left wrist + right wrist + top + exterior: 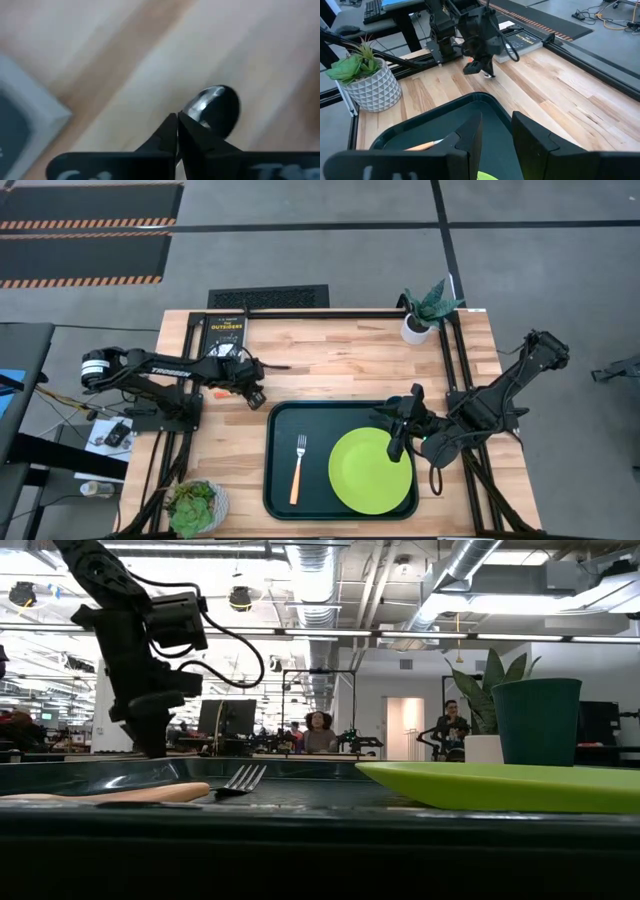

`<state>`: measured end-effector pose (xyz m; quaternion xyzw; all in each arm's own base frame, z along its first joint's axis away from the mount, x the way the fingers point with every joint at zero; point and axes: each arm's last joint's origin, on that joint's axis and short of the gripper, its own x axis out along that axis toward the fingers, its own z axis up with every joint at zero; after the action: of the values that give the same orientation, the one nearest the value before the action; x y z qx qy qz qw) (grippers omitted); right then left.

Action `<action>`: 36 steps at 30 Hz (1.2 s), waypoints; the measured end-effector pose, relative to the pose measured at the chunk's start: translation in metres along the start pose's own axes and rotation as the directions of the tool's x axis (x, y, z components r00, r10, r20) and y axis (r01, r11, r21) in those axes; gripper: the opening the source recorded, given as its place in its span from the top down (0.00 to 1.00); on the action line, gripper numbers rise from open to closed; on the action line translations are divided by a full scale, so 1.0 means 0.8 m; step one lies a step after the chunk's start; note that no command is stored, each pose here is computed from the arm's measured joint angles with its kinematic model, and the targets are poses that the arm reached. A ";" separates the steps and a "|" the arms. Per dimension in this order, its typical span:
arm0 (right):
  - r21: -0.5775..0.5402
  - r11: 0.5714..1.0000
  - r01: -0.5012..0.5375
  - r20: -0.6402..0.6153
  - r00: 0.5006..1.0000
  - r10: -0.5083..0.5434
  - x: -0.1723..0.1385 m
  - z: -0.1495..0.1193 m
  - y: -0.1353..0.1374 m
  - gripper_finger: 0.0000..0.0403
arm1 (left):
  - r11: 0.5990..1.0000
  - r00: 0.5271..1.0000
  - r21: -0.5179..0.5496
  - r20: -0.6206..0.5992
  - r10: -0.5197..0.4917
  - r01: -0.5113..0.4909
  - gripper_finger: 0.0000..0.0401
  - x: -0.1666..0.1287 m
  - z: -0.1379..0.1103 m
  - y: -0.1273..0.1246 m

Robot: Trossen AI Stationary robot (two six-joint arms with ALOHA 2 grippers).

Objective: Pick and place plate/cup/fork/spoon on tray
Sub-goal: Put the orange spoon on the black serving tray to the left of the light orange fork

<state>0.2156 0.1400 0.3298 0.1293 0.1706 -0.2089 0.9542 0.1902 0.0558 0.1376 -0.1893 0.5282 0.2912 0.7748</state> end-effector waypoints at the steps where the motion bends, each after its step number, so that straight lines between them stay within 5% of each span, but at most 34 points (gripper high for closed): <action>1: -0.001 1.000 0.000 0.000 1.000 0.000 0.000 0.000 0.000 0.68 | 1.000 1.000 -0.020 0.008 0.015 -0.015 1.00 0.000 0.002 0.002; 7: -0.002 1.000 0.001 -0.001 1.000 -0.001 0.000 0.000 0.000 0.68 | 0.991 0.996 -0.131 0.083 0.039 -0.028 1.00 0.001 0.015 0.010; 18: -0.004 1.000 0.001 -0.001 1.000 -0.001 0.000 0.000 0.000 0.68 | 0.988 0.977 -0.140 0.196 0.089 -0.062 0.98 -0.003 0.031 0.021; 29: -0.017 1.000 0.008 -0.004 1.000 -0.008 0.001 -0.001 -0.001 0.68 | 0.998 0.987 0.041 0.152 -0.048 0.042 0.59 -0.006 0.028 0.031; 36: -0.025 1.000 0.012 -0.008 1.000 -0.012 0.001 -0.001 -0.002 0.68 | 0.986 0.989 0.096 0.041 -0.143 0.139 0.55 0.011 0.020 0.029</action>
<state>0.2151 0.1386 0.3283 0.1173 0.1779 -0.2120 0.9538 0.1887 0.0854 0.1360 -0.1828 0.5079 0.2151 0.8139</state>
